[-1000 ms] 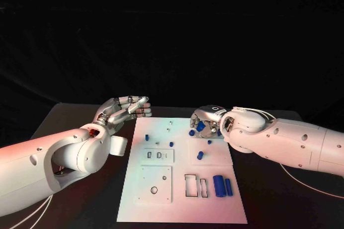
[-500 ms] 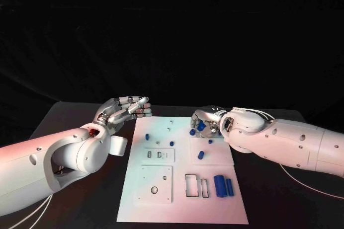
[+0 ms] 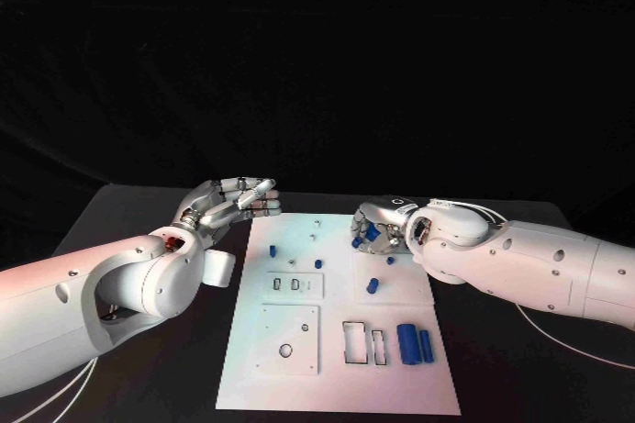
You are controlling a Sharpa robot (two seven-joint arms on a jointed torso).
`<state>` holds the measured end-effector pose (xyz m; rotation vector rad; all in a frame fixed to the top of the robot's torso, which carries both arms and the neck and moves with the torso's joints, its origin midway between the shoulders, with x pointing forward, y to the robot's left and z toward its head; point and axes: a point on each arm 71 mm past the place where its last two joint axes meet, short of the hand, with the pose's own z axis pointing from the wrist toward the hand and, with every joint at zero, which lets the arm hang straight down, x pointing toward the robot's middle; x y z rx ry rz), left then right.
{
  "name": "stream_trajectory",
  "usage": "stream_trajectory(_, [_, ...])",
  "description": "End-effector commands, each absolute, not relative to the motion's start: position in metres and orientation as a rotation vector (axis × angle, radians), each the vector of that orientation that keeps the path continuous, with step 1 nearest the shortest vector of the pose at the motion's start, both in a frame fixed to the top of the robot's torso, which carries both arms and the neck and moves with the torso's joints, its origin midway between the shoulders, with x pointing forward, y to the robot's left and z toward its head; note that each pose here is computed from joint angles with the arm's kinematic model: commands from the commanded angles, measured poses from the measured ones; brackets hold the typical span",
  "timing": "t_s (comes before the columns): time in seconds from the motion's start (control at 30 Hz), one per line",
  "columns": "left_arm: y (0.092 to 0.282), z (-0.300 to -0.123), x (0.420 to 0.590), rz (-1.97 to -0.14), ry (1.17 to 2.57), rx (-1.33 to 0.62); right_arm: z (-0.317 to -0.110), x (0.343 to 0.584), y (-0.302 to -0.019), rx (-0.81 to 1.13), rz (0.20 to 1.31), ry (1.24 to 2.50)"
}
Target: Assemble the parts on the task board
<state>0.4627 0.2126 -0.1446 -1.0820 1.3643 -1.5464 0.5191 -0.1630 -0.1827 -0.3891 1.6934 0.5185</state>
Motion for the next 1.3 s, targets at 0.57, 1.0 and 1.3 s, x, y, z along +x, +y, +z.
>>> stream_trajectory(0.57, [0.213, -0.144, 0.464, -1.555, 1.379, -1.076, -0.175, 0.519, -0.163, -0.319, 0.541, 1.593])
stream_trajectory(1.0, [0.214, -0.145, 0.465, -1.546, 1.378, -1.080, -0.163, 0.519, -0.146, -0.277, 0.557, 1.490])
stream_trajectory(1.3, [0.214, -0.145, 0.465, -1.547, 1.380, -1.080, -0.160, 0.527, -0.127, -0.267, 0.557, 1.447])
